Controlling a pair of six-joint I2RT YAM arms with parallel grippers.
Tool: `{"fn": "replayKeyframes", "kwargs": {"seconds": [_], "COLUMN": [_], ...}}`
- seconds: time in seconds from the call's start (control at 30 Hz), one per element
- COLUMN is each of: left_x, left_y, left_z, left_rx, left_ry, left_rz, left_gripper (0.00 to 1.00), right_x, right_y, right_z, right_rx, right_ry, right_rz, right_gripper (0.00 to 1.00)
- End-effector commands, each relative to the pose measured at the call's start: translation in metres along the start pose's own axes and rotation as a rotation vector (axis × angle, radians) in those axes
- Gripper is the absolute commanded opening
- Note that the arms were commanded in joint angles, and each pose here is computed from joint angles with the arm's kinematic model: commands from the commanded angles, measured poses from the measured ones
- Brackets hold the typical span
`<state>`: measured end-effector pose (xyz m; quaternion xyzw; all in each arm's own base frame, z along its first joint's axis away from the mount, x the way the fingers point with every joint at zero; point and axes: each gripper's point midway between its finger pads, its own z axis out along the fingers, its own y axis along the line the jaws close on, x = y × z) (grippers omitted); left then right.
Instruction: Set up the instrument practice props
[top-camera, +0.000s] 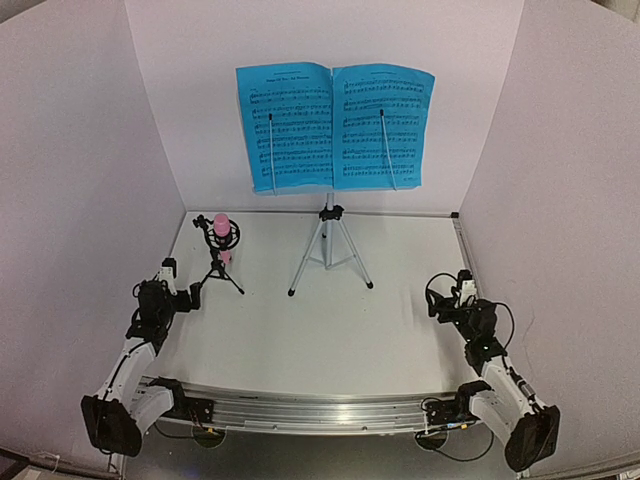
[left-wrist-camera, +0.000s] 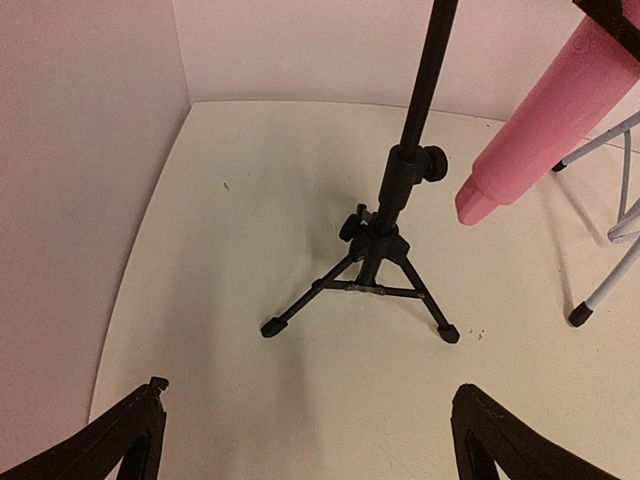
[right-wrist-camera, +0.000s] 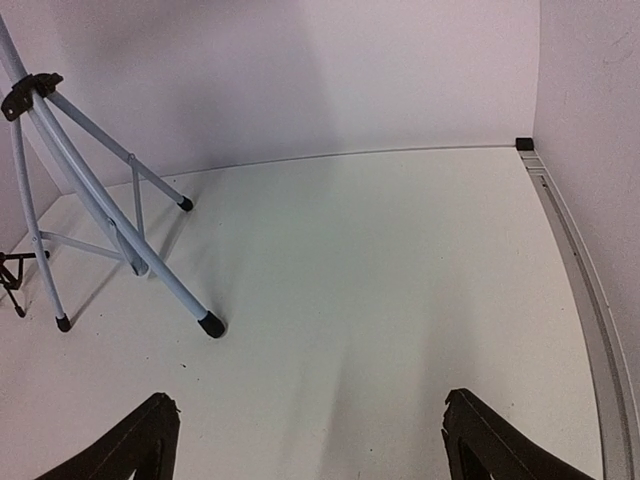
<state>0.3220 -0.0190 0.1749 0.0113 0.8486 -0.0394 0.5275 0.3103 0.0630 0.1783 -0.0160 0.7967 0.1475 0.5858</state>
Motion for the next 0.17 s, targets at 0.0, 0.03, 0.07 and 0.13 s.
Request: {"fn": "replayKeyframes", "kwargs": {"seconds": [0.0, 0.03, 0.07, 0.13], "left_x": [-0.014, -0.0139, -0.0146, -0.0174], "left_y": [0.0048, 0.0052, 0.0066, 0.0086], "left_z": [0.0011, 0.0015, 0.0025, 0.0033], "left_rx": [-0.028, -0.03, -0.038, -0.051], "left_ry": [-0.044, -0.035, -0.025, -0.015], "left_rz": [0.049, 0.045, 0.032, 0.021], "left_gripper": [1.0, 0.99, 1.0, 1.0], "right_x": [-0.0169, -0.0178, -0.02, -0.0233], "right_y": [0.0068, 0.0058, 0.0056, 0.0061], "right_z": [-0.0045, -0.0054, -0.0067, -0.0088], "right_rx": [-0.035, -0.028, -0.025, -0.026], "right_ry": [-0.085, -0.092, -0.101, -0.114], "right_rz": [-0.01, -0.011, -0.013, -0.012], "right_gripper": [0.89, 0.89, 0.89, 0.89]}}
